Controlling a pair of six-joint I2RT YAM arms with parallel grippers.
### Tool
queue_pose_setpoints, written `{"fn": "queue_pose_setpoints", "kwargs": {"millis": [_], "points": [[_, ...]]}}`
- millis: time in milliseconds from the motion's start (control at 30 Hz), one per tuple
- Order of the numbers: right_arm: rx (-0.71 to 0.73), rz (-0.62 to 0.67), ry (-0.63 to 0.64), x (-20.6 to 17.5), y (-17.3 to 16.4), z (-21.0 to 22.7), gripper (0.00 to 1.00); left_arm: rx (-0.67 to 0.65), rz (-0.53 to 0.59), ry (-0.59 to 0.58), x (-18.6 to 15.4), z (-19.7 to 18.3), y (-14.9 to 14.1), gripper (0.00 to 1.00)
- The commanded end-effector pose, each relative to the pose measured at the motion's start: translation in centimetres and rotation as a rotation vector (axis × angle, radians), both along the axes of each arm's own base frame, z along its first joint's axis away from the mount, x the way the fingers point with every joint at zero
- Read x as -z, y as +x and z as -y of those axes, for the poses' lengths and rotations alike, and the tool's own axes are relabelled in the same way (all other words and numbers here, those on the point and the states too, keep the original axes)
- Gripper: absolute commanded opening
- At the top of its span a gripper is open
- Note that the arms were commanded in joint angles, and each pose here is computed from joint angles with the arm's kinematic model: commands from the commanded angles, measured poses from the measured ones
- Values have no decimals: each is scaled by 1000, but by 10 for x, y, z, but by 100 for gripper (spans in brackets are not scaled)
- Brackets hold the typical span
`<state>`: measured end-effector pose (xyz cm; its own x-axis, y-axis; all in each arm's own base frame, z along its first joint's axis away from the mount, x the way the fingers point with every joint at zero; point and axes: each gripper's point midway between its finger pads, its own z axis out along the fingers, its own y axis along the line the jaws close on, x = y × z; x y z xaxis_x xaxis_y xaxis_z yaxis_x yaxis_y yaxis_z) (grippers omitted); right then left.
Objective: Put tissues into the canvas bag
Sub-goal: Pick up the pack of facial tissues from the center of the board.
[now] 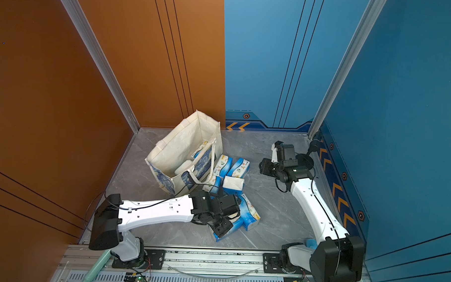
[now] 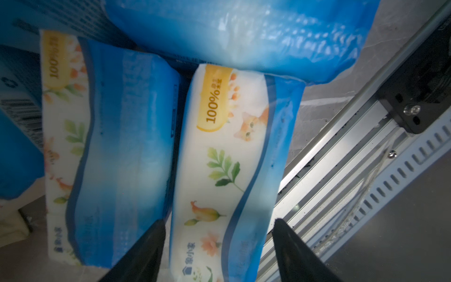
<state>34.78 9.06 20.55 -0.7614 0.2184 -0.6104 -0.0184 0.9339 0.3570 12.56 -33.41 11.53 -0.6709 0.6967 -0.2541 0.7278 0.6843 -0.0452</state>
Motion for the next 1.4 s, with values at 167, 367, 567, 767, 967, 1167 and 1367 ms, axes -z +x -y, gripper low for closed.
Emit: {"fn": "queue_pose_setpoints", "kwargs": {"millis": [167,367,567,767,967,1167,1367], "points": [[4,25,6,-6,-3,0,52,0,-19,19,1,-4,3,72],[11,28,3,-6,-5,4,52,33,-59,29,9,5,-6,71],[14,25,2,-4,-6,6,52,32,-75,53,18,2,-8,71],[13,23,4,-3,-6,6,52,42,-87,58,22,7,-8,68],[12,21,5,-2,-7,6,52,73,-87,99,32,13,-9,66],[9,17,8,-2,-8,5,52,91,-65,162,39,13,-5,64],[8,18,9,-3,-8,5,52,112,-78,176,46,16,-9,56]]}}
